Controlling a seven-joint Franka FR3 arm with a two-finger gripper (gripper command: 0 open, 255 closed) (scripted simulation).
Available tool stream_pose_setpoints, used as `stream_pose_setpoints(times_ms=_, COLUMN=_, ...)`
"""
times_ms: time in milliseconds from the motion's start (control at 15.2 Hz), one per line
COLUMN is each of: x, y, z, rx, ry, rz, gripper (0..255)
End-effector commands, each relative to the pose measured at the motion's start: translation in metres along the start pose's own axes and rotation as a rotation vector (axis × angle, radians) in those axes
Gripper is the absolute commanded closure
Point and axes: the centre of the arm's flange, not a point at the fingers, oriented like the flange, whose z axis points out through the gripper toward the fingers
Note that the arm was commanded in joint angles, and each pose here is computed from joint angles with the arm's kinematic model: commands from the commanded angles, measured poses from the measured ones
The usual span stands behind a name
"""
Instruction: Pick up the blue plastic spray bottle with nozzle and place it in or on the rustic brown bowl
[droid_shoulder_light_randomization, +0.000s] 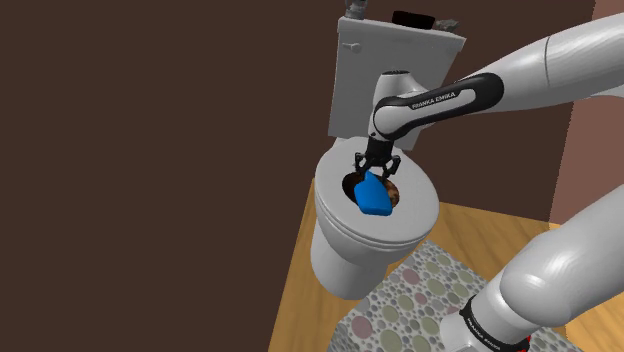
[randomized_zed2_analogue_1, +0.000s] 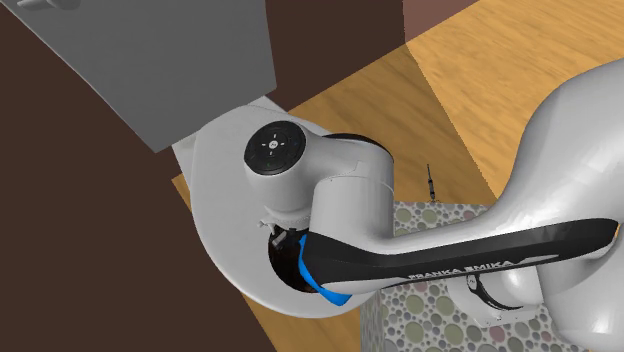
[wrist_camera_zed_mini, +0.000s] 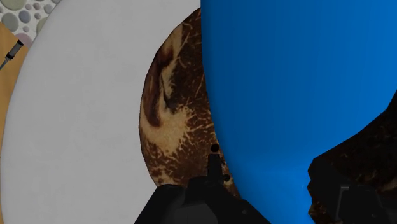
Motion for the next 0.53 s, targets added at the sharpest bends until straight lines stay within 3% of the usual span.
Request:
stream_pose_setpoints(times_ms=0, x=0.0, y=0.0, z=0.0002, rx=0.0, ry=0.0, rz=0.0, gripper=255)
stream_pose_setpoints(times_ms=132, x=0.0, y=0.0, z=0.0002, rx=0.0, ry=0.0, rz=0.0, gripper=255)
stream_pose_setpoints(times_ms=198, x=0.0, y=0.0, z=0.0002, rx=0.0, ry=0.0, rz=0.0, gripper=0)
stream_pose_setpoints(times_ms=462, x=0.0, y=0.0, z=0.0002, rx=0.0, ry=0.0, rz=0.0, gripper=0)
